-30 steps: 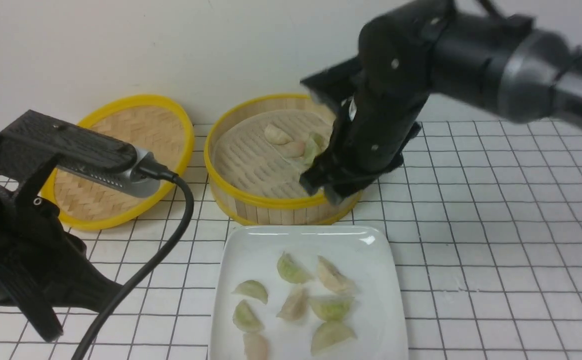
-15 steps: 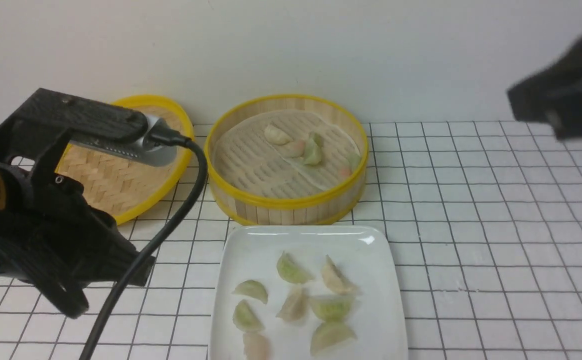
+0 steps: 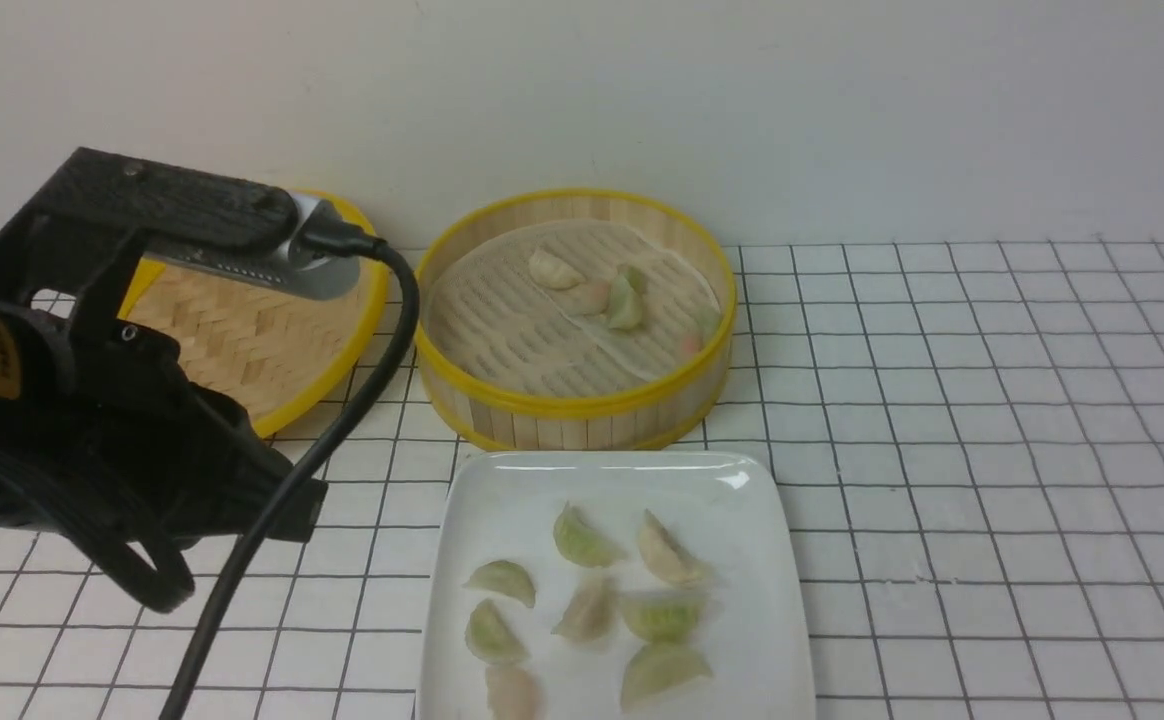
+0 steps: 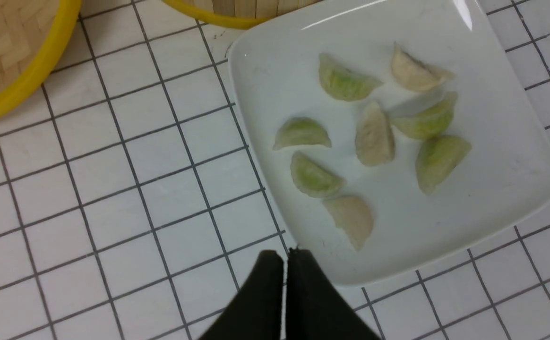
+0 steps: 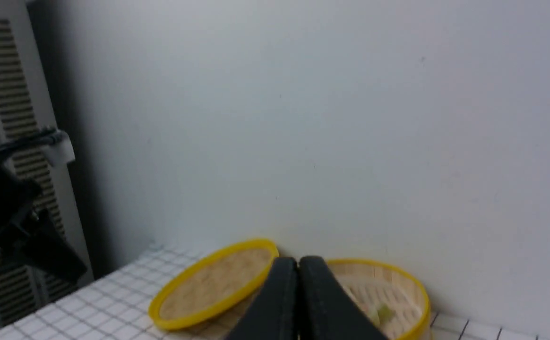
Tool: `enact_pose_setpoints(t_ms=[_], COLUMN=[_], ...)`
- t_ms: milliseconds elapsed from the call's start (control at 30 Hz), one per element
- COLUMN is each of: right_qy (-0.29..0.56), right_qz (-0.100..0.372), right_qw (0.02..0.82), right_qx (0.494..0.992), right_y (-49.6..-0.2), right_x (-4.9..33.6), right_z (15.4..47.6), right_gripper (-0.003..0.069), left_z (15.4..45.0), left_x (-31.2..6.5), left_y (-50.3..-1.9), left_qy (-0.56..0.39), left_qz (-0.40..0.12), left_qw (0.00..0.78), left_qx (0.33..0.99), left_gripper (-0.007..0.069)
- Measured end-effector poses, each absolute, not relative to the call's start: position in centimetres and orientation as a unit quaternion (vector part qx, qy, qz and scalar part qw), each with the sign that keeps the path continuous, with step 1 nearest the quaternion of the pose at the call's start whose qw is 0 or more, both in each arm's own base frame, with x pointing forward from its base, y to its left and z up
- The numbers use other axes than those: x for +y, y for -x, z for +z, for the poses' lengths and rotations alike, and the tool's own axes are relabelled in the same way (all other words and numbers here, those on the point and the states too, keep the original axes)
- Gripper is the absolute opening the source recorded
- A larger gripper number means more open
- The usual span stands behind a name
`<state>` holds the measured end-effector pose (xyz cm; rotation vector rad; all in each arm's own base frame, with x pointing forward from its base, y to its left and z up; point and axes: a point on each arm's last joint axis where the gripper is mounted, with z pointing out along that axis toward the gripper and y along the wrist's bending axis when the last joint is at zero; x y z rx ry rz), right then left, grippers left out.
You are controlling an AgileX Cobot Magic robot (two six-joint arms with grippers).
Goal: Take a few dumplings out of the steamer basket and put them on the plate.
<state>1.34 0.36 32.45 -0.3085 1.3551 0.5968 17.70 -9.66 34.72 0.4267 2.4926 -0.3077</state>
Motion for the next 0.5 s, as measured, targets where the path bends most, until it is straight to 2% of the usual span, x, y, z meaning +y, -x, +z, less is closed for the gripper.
enact_pose_setpoints(t_ms=[200, 367, 500], right_qy=[0.129, 0.13, 0.129], right_qz=[0.286, 0.287, 0.286], right_qw=[0.73, 0.732, 0.733], right_qx=[0.607, 0.604, 0.604], right_y=[-1.5, -1.4, -1.4], right_x=[0.5, 0.5, 0.5], right_z=[31.8, 31.9, 31.9], right_gripper=[-0.0015, -0.0015, -0.0015], left_z=[35.9, 38.1, 38.4], left_x=[-9.4, -7.1, -5.5], left_y=[-16.9, -12.6, -9.6], left_qy=[-0.155, -0.143, -0.136], left_qz=[-0.136, -0.163, -0.181], left_qw=[0.329, 0.398, 0.451], left_qx=[0.922, 0.892, 0.863], left_gripper=[-0.0006, -0.0006, -0.0006])
